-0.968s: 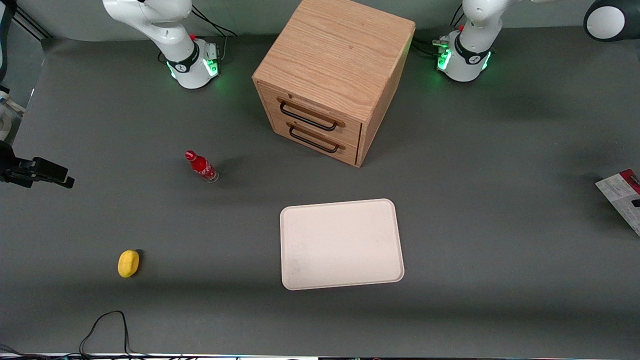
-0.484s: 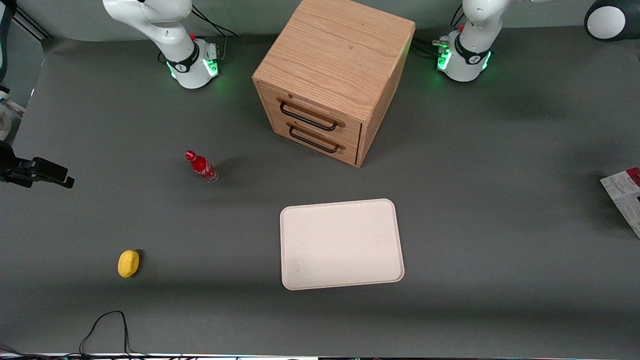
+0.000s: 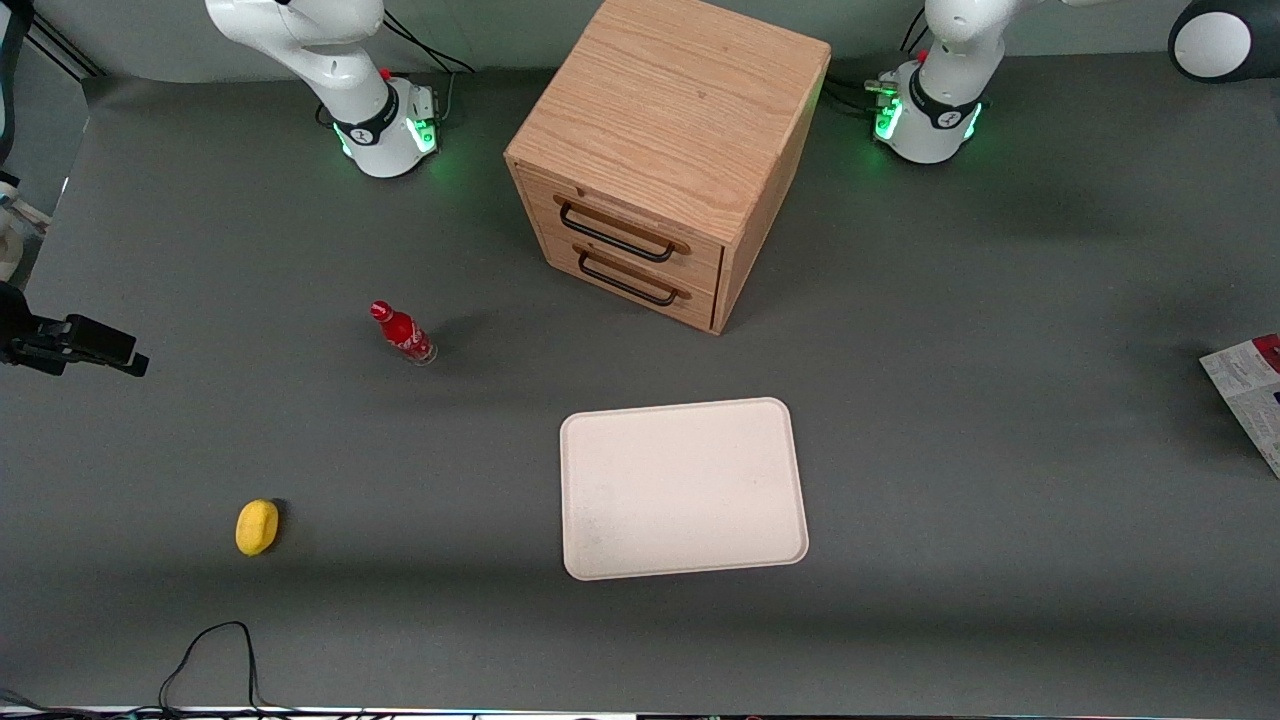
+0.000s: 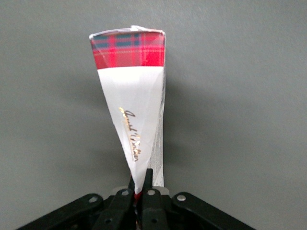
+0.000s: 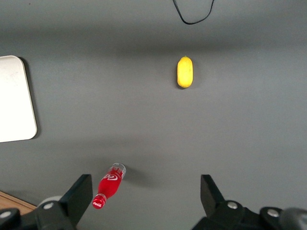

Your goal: Place red cookie box on tray

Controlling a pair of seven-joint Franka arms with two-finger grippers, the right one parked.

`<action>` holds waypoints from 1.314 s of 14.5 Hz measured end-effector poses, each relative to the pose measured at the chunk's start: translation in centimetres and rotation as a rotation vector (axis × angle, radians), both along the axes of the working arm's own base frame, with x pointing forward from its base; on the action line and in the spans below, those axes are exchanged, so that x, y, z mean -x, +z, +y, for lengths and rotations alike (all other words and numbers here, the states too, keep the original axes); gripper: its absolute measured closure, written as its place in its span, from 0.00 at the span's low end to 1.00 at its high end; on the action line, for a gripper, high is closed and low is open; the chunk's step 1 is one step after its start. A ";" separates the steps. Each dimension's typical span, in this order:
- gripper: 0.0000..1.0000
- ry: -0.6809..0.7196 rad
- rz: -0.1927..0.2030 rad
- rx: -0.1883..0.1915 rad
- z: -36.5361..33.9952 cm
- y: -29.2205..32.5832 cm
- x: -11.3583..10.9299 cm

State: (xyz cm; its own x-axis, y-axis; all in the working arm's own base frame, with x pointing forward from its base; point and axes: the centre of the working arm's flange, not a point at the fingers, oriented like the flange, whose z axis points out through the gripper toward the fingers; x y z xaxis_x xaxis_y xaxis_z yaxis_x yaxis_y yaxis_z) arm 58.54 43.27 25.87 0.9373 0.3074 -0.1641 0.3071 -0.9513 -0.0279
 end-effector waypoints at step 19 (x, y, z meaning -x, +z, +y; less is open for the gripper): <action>0.97 -0.106 0.150 0.016 -19.3 29.6 2.2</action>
